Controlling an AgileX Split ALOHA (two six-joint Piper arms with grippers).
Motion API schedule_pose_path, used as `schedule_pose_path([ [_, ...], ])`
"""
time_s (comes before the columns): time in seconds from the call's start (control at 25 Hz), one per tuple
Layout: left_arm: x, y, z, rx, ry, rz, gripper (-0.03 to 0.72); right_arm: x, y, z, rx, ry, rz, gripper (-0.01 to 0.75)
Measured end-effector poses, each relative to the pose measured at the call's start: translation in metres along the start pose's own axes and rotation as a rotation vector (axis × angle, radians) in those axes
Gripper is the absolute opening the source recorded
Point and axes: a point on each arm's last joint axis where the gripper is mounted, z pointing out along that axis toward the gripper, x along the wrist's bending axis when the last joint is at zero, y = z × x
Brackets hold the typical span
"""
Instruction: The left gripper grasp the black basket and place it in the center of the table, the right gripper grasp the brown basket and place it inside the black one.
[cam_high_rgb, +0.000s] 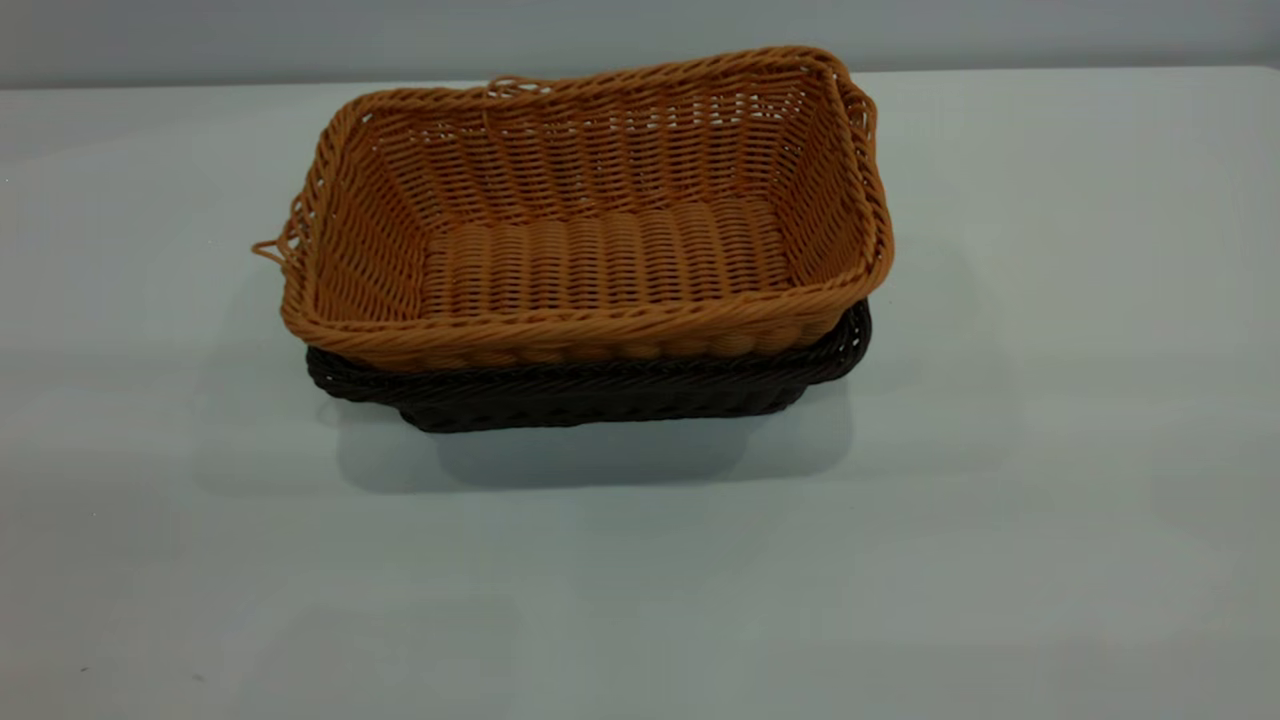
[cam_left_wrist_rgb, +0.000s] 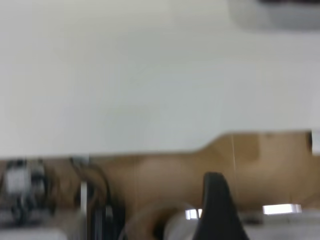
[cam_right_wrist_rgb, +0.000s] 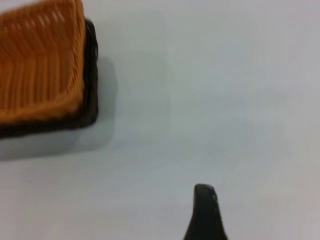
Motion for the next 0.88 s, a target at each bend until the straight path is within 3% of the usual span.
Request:
schedule_pose_path([
  [0.12,-0.001,-0.014,-0.012,-0.125,-0.003,0.015,0.437,0.001,-0.005,-0.007,-0.058,0.005,-0.008,0.476],
  [0.32,-0.003,-0.036,-0.026,-0.292,-0.007,0.034,0.437,0.001,-0.006,-0.007,-0.062,0.006,-0.008,0.476],
  [0.88,-0.003,-0.037,-0.027,-0.299,-0.01,0.035,0.437,0.001,-0.006,-0.007,-0.062,0.012,-0.006,0.476],
])
